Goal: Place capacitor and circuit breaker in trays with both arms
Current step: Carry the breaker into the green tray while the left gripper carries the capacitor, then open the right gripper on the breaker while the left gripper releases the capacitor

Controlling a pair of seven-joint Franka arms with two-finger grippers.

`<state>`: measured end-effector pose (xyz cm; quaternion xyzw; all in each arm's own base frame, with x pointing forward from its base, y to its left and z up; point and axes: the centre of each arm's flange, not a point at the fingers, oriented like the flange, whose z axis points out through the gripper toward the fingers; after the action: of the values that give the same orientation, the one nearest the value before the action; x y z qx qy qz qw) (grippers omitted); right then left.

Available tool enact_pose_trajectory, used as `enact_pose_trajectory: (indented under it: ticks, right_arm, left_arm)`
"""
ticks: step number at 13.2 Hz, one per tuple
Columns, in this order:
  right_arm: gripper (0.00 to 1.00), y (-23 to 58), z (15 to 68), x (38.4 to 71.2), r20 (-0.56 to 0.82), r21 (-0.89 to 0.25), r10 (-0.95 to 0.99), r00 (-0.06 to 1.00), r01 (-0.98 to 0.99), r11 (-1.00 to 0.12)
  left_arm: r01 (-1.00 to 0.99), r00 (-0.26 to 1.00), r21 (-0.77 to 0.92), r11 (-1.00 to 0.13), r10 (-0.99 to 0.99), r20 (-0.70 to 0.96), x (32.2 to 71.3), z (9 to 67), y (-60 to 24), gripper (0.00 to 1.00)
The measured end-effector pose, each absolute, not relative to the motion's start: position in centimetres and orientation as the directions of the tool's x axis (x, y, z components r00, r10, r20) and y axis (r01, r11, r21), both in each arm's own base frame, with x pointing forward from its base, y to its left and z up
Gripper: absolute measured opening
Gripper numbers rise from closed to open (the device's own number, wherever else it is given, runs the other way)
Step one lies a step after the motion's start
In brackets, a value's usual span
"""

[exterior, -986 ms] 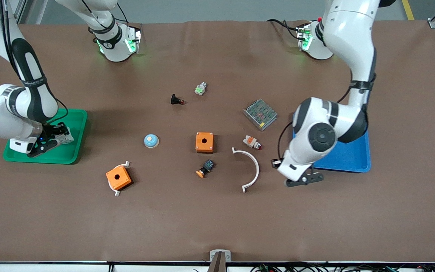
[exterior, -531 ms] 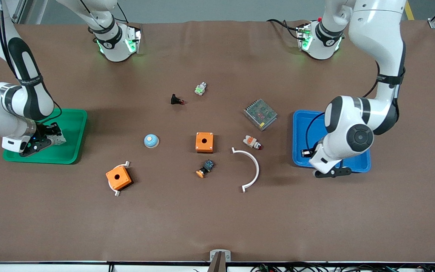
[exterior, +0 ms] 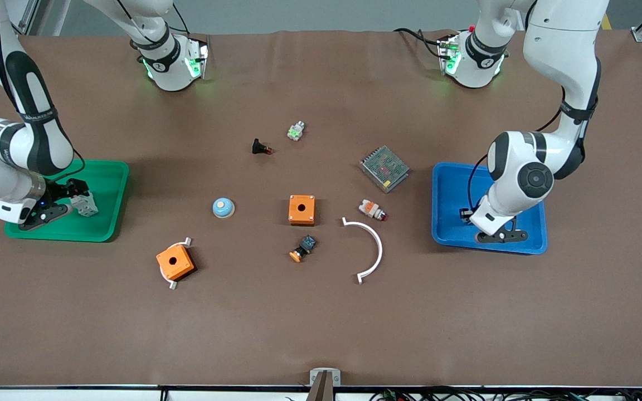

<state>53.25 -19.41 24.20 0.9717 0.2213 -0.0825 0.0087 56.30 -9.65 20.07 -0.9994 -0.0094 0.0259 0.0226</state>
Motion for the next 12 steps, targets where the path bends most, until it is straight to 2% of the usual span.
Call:
enact_pose_trajectory:
  ticks: [3, 4, 5, 8, 11, 12]
  right_arm:
    - [1.0, -15.0, 30.4, 55.1, -0.099, -0.018, 0.325, 0.941, 0.324, -0.946]
    - [1.0, -13.1, 33.4, 55.7, -0.095, -0.013, 0.27, 0.958, 0.27, -0.963]
    - [1.0, -11.1, 36.7, 56.2, -0.096, -0.007, 0.218, 0.971, 0.218, -0.976]
    - [1.0, -5.1, 45.8, 56.9, -0.066, 0.01, 0.127, 0.99, 0.127, -0.992]
    - [1.0, -1.9, 52.0, 56.0, -0.04, 0.015, 0.075, 0.996, 0.075, -0.997]
    - [1.0, -1.9, 53.8, 55.7, -0.029, 0.015, 0.07, 0.997, 0.071, -0.997]
  left_arm:
    - [-0.001, 0.999, -0.057, -0.998, 0.002, -0.044, 56.3, 20.4, -9.6, 0.34]
    - [-0.002, 0.999, -0.058, -0.998, 0.0, -0.043, 56.3, 20.4, -9.6, 0.39]
    - [-0.003, 0.999, -0.058, -0.998, 0.0, -0.041, 56.3, 20.5, -9.6, 0.4]
    - [-0.003, 1.0, -0.048, -0.999, -0.003, -0.004, 57.2, 22.2, -9.9, 0.67]
    - [0.002, 0.998, -0.026, -1.0, 0.001, 0.062, 59.0, 26.4, -10.3, 0.99]
    - [0.01, 0.998, -0.021, -1.0, 0.009, 0.056, 59.6, 28.1, -10.0, 1.0]
